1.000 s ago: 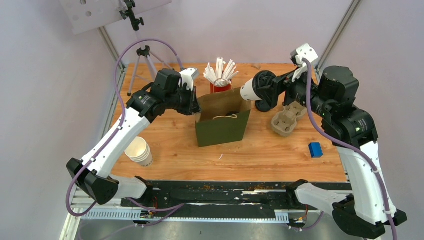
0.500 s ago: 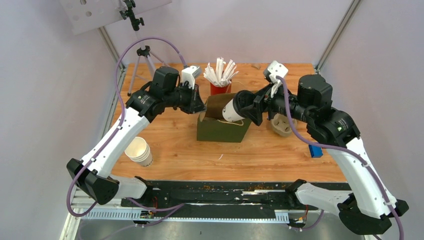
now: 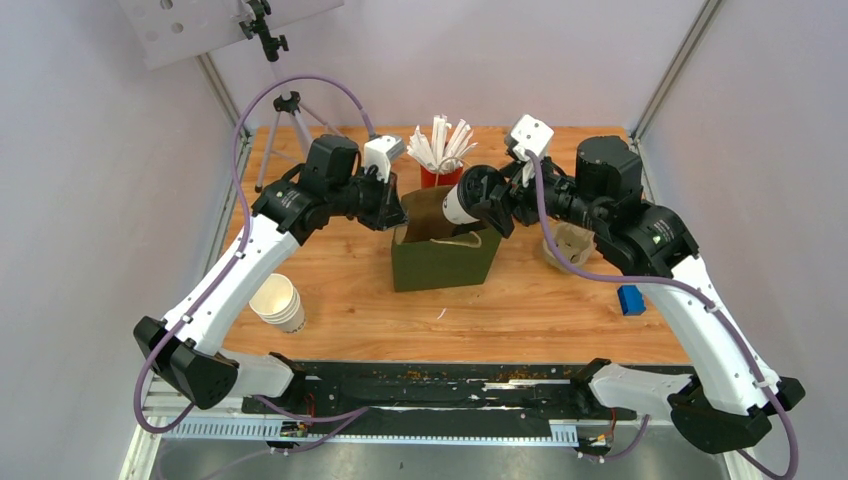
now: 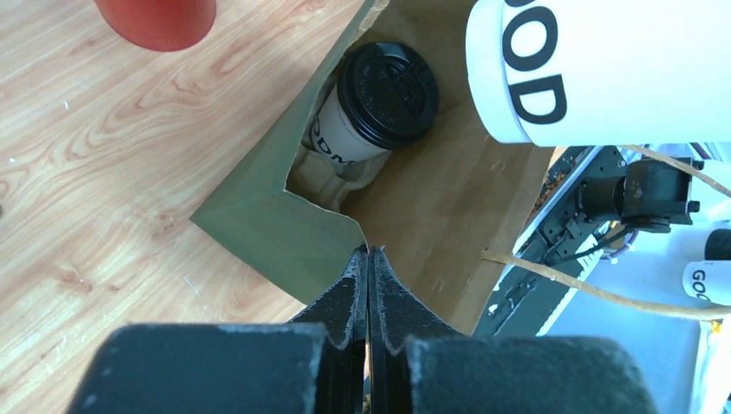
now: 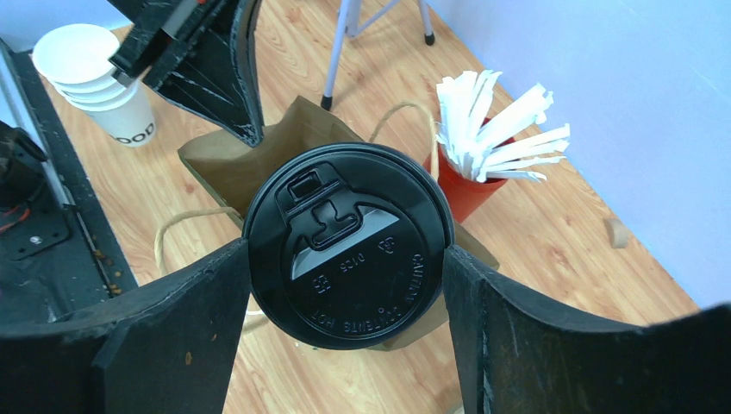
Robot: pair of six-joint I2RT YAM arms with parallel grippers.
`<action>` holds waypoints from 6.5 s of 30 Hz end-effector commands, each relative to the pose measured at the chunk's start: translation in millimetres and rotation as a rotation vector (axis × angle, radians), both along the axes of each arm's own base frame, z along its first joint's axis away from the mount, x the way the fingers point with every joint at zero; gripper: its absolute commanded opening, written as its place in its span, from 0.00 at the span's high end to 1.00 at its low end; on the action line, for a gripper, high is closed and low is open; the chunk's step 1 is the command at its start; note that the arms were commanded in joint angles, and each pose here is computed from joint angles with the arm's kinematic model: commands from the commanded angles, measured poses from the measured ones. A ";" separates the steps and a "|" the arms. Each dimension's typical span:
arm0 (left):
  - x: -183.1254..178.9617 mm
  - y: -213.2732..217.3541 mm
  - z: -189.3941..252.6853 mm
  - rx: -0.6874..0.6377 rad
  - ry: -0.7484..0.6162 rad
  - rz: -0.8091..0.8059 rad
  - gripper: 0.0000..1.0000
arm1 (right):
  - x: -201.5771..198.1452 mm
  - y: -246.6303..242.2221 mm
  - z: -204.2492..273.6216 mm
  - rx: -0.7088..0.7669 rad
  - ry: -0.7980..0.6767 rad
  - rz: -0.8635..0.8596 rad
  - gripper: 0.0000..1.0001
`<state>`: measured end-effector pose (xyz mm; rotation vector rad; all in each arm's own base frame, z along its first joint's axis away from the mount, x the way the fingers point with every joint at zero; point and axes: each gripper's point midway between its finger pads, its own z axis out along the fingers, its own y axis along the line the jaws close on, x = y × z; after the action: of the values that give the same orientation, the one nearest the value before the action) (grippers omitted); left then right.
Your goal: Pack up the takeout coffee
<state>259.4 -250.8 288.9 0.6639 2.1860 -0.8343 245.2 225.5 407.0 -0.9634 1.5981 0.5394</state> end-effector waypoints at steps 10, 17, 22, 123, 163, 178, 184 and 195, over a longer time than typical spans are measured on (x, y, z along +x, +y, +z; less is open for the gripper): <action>5.7 3.9 18.9 0.001 -0.090 -0.002 1.00 | 19.4 -1.6 4.5 -0.076 -0.125 -0.014 0.34; 12.6 -2.3 21.3 -0.033 -0.095 0.014 1.00 | 22.6 1.2 -24.0 -0.164 -0.113 0.031 0.34; 23.5 -8.3 33.4 -0.073 -0.141 0.031 1.00 | 21.3 -5.9 -41.5 -0.236 -0.118 0.036 0.34; -42.0 8.3 3.0 -0.189 -0.075 -0.055 1.00 | -59.2 81.2 -100.3 -0.503 -0.378 0.229 0.38; -44.8 9.0 -0.1 -0.145 -0.143 -0.141 0.99 | -56.0 58.9 -97.5 -0.515 -0.434 0.216 0.39; -46.5 12.4 -2.2 -0.112 -0.157 -0.162 0.98 | -41.9 72.8 -106.0 -0.528 -0.462 0.273 0.39; -40.9 19.3 -2.3 -0.099 -0.144 -0.081 0.97 | -46.3 83.2 -117.9 -0.532 -0.463 0.336 0.39; -40.2 23.4 6.0 -0.120 -0.123 -0.014 0.96 | -47.7 91.1 -143.7 -0.602 -0.474 0.416 0.40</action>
<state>217.7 -229.1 270.3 0.6979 2.0575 -0.8974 196.4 306.4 268.5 -1.7187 1.1929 0.0666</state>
